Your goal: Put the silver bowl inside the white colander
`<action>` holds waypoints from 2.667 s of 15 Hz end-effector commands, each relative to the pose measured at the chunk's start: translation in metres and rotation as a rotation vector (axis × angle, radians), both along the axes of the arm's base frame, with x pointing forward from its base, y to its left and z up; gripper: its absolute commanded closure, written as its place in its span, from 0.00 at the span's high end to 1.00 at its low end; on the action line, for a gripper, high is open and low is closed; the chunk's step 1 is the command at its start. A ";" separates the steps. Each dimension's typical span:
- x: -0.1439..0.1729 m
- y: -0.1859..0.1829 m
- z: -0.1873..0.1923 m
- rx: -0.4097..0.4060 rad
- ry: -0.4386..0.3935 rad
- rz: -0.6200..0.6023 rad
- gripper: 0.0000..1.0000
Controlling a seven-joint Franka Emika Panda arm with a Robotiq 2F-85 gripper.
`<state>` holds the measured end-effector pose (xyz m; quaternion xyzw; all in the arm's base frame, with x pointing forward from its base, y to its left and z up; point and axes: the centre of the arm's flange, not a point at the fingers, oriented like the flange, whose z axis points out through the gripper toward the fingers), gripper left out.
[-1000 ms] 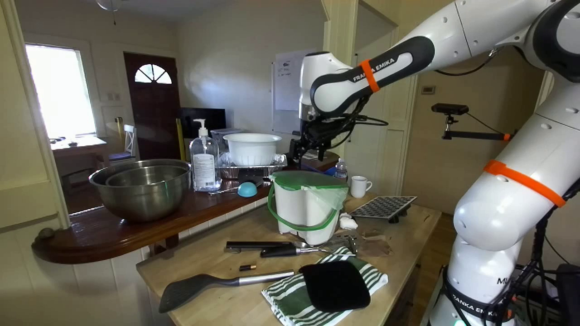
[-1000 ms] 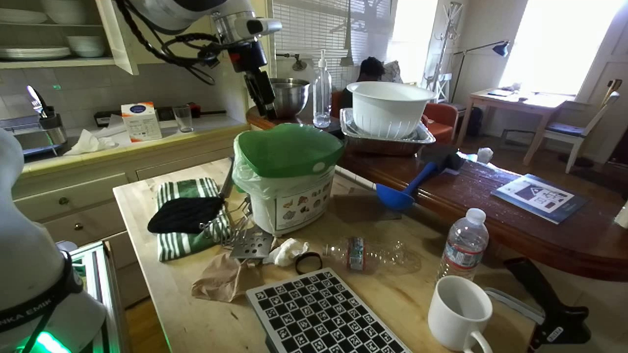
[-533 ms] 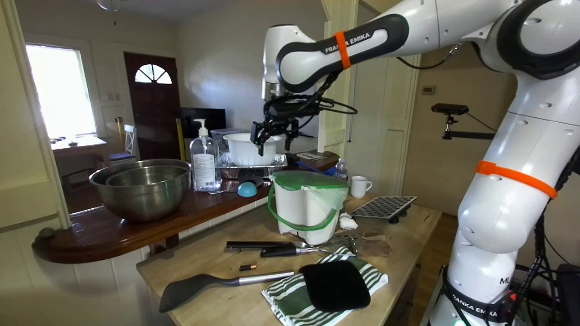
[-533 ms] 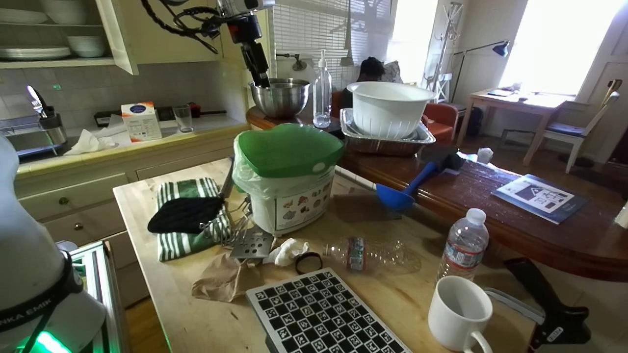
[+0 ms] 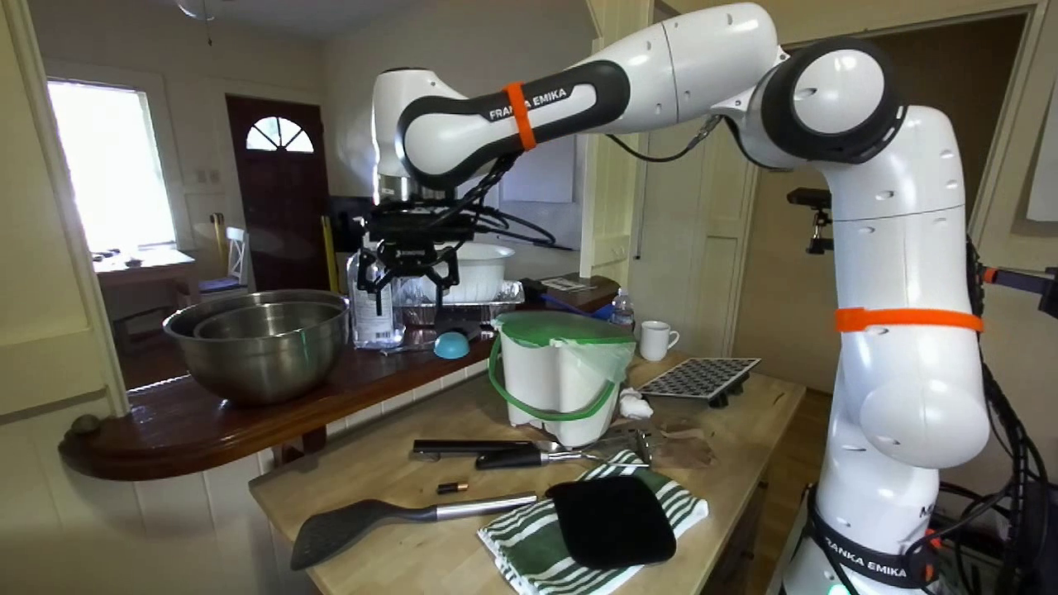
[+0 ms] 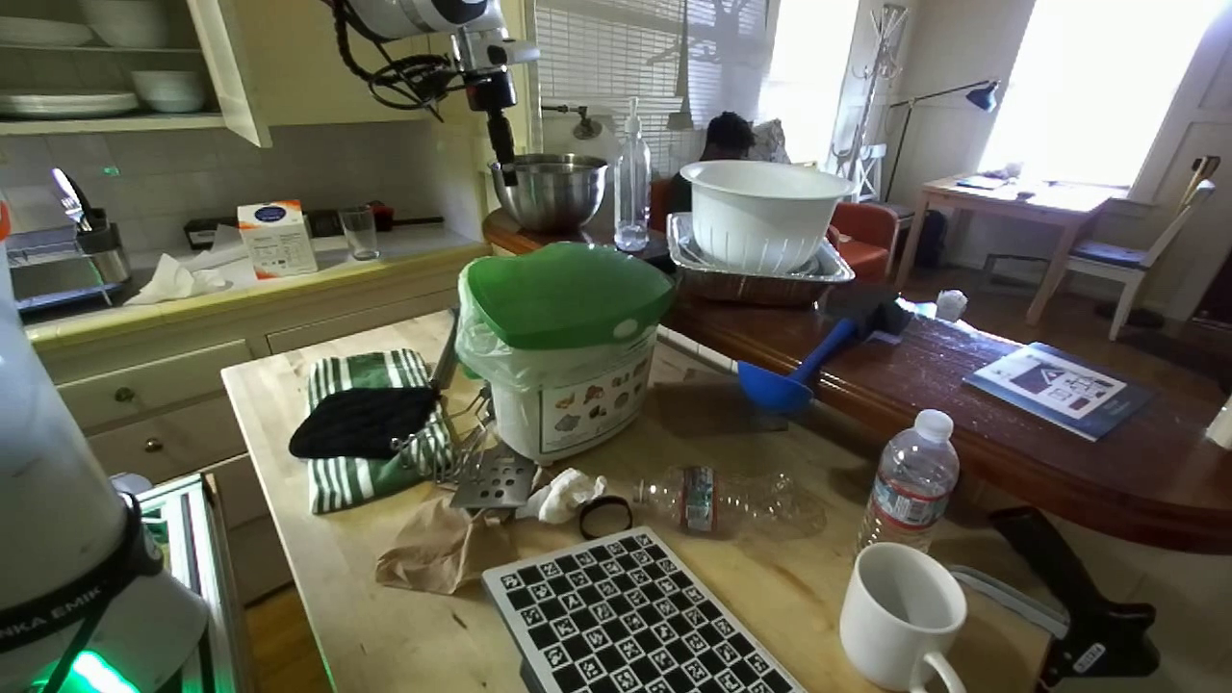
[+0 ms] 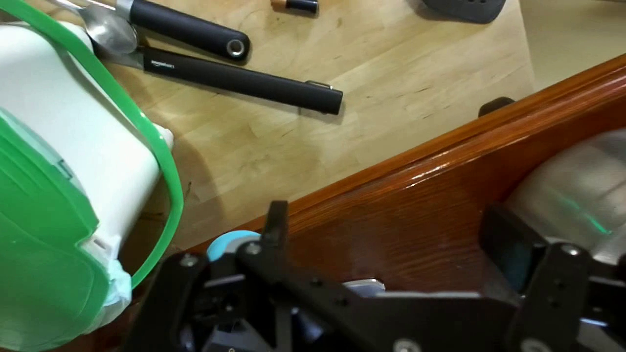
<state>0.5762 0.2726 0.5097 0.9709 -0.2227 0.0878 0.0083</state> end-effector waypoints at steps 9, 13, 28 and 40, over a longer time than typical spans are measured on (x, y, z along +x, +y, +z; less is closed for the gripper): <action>0.040 0.018 0.030 0.141 -0.226 -0.020 1.00; 0.061 0.032 0.025 0.229 -0.327 -0.008 1.00; 0.089 0.051 -0.046 0.288 -0.212 -0.059 0.75; 0.086 0.044 -0.033 0.262 -0.163 -0.077 0.00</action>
